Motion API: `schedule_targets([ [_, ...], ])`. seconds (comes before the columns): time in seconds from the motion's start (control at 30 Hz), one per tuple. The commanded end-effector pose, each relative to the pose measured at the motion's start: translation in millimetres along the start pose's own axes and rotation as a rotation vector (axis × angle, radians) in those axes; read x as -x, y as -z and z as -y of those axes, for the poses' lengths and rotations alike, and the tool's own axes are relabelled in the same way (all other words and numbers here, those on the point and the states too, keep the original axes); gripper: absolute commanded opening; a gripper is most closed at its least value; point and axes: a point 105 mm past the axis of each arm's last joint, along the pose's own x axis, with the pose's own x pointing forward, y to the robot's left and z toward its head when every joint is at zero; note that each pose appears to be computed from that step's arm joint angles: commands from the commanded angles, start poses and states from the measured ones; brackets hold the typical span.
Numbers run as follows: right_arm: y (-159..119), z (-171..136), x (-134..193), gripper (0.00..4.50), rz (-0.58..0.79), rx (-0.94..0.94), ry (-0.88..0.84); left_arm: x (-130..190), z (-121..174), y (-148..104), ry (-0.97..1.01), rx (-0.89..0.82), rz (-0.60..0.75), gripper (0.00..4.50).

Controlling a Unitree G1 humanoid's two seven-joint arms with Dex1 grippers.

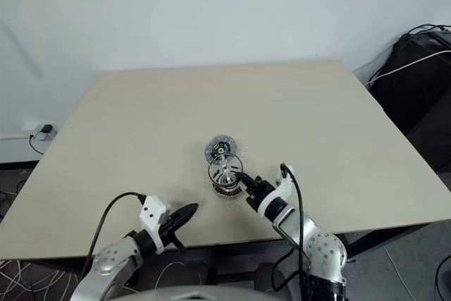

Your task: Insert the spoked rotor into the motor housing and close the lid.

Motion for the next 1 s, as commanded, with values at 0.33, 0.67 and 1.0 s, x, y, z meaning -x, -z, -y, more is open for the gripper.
schedule_targets([
  [0.33, -2, 7, -6, 0.38, 0.004, 0.015, 0.020, 4, -1, -13, -0.020, -0.018, 0.045, 0.00],
  [0.67, -2, 15, -3, 0.38, 0.010, 0.026, 0.061, 3, 0, -13, -0.014, -0.017, 0.046, 0.00],
  [1.0, -4, 15, -3, 1.72, 0.023, 0.034, 0.063, 2, 0, -13, -0.008, -0.016, 0.047, 0.00],
])
